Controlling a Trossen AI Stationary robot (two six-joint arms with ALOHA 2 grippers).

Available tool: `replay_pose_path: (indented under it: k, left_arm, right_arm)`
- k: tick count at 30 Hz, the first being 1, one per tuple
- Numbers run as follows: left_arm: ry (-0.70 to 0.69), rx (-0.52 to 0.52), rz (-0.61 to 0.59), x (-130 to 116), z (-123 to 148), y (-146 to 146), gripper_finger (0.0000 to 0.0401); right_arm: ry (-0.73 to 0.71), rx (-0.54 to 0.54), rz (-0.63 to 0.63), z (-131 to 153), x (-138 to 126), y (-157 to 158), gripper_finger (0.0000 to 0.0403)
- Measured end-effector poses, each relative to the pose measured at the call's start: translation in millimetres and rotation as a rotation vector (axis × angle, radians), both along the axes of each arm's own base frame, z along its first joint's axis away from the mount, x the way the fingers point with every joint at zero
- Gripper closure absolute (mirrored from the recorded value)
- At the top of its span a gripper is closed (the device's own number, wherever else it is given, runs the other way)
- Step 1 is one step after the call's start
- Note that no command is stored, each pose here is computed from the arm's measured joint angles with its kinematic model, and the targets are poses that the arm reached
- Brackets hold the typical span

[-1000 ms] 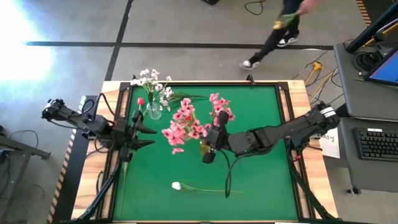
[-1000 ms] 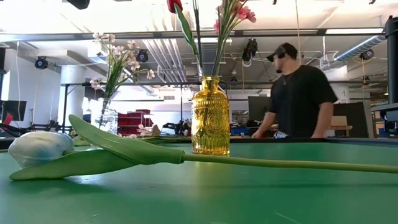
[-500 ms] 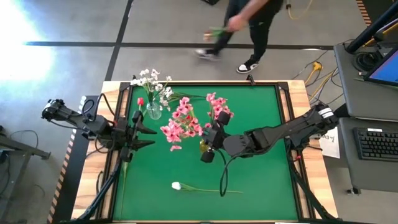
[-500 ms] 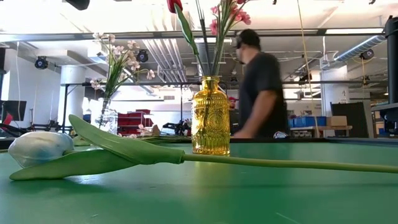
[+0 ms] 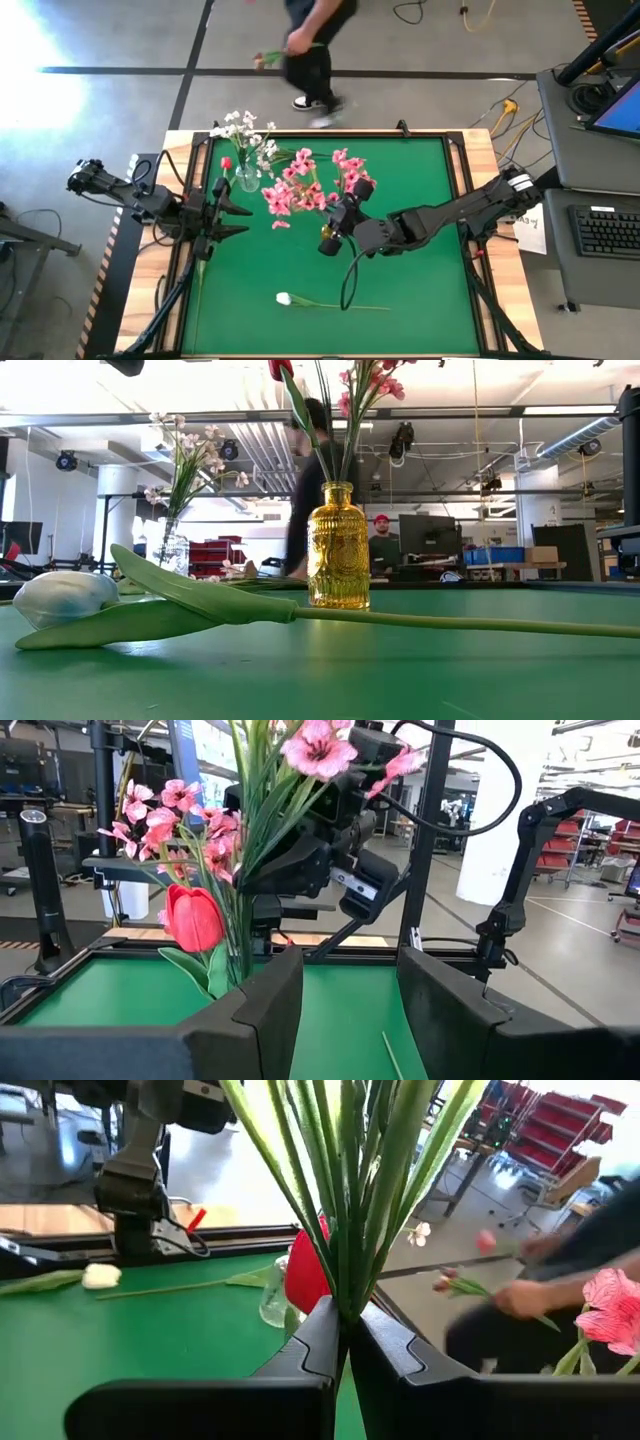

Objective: Sort flowers into vase by color
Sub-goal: Put the pink flowers into the yellow vase

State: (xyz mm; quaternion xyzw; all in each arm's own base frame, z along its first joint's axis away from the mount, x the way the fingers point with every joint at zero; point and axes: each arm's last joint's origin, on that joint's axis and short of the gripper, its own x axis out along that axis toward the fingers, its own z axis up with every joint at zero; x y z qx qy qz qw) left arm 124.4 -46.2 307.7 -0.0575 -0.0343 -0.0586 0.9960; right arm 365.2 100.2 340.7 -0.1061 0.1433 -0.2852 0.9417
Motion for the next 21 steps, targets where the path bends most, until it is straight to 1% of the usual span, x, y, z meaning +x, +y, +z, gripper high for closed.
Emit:
replay_pose_path:
  k: [10,21]
  left_arm:
    - [0.0,0.0,0.0,0.0,0.0,0.0,0.0249]
    - [0.003,0.001,0.0,0.1,-0.4,0.0,0.0249]
  right_arm:
    - [-0.045,0.067,-0.022,-1.8,1.1,-0.3,0.039]
    - [-0.017,0.081,-0.03,-6.3,-0.4,-0.8,0.039]
